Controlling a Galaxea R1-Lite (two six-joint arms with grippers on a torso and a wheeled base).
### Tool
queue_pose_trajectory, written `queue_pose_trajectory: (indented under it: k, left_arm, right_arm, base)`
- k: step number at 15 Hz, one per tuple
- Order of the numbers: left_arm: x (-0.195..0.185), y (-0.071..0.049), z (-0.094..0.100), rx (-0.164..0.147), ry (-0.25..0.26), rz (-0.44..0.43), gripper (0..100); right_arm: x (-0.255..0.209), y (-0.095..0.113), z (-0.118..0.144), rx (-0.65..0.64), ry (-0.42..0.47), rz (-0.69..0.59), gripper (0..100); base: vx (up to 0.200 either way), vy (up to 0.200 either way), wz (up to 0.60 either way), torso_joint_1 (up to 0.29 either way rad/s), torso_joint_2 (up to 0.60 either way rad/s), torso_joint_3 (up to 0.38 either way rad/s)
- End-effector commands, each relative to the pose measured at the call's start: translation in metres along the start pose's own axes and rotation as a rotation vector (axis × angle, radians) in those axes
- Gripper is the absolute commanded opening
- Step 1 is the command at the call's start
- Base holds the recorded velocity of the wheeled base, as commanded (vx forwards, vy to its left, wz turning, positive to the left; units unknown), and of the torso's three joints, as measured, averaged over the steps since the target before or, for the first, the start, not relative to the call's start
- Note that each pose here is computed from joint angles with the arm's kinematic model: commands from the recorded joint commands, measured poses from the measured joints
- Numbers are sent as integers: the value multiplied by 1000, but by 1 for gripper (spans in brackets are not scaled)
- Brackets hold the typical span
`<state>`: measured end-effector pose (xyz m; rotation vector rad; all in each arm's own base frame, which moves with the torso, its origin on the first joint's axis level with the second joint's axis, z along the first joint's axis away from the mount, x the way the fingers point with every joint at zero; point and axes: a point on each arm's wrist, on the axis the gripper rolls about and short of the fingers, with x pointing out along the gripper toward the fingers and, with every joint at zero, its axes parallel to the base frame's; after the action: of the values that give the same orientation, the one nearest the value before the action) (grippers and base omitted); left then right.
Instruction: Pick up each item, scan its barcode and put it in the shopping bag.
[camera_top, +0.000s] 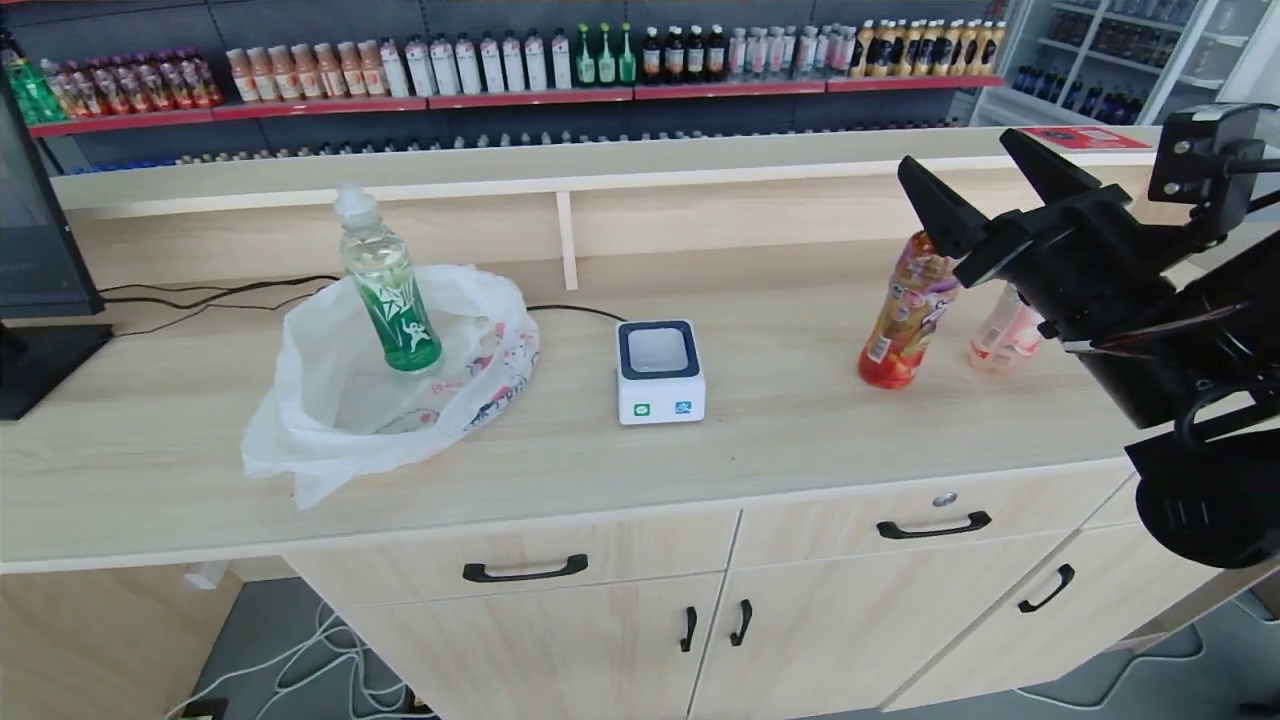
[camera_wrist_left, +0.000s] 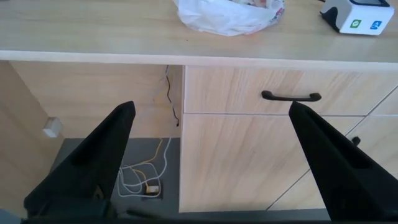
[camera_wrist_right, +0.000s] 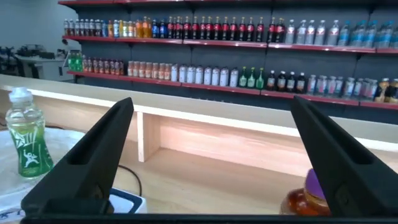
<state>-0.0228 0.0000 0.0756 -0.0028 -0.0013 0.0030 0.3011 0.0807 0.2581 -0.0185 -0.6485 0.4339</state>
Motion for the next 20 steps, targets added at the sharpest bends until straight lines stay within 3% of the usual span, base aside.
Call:
queue_pose_trajectory:
  k: [1,10,13,20]
  left_arm:
    - [0,0,0,0,1,0,100]
    - [0,0,0,1,3,-1,100]
    - [0,0,0,4,1,-3,100]
    - [0,0,0,4,1,-3,100]
  right_arm:
    - [0,0,-3,2,6,1,100]
    - [5,-2,-14,0,18,-3,100]
    - [5,11,-27,26,53,29,100]
    - [8,25,-58,57,117,63,100]
  base:
    - [0,-200,600,2,17,-2]
    - [0,-200,0,0,0,1]
    - [0,-200,0,4,4,2]
    - [0,0,0,0,0,0]
